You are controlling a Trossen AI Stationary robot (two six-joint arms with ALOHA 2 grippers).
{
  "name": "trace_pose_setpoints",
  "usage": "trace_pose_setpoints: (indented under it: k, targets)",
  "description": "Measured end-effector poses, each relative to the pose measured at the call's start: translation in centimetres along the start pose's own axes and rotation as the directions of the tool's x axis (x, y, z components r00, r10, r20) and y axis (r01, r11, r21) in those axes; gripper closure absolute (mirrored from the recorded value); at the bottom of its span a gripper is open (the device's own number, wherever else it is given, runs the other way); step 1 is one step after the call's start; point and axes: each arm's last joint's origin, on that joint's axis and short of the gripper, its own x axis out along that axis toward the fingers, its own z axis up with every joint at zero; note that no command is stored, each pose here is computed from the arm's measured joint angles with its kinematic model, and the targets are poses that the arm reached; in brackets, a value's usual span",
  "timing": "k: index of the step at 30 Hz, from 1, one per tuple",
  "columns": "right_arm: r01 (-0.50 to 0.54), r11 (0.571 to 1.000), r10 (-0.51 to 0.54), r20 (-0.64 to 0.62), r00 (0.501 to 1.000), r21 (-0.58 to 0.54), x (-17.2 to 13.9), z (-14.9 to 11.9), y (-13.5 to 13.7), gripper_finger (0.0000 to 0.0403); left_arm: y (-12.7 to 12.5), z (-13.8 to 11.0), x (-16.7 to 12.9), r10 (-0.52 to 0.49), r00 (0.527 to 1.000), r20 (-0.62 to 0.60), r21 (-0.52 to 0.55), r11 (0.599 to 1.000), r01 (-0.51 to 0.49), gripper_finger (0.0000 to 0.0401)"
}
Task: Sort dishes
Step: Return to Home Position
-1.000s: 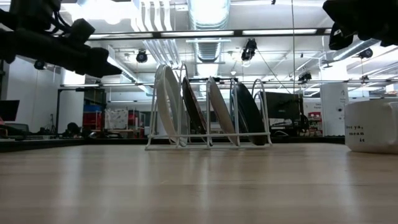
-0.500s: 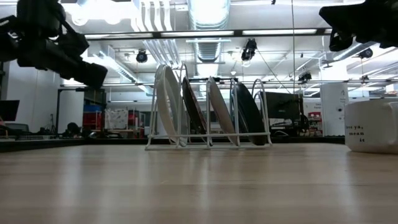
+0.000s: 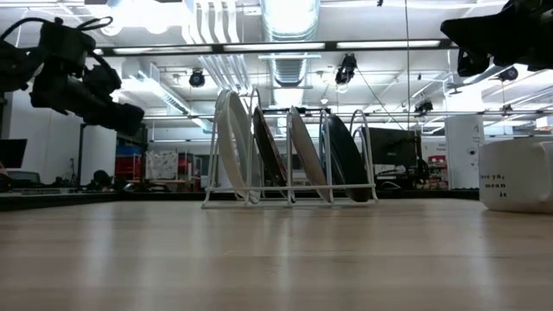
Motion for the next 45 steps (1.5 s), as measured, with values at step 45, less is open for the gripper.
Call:
trace_pose_setpoints:
  k: [45]
  targets:
    - [-0.012, 0.998, 0.014, -0.032, 0.999, 0.055, -0.19, -0.32, 0.03, 0.0403, -0.19, -0.49, 0.37, 0.012, 0.999, -0.041, -0.129, 0.991, -0.017, 0.0401]
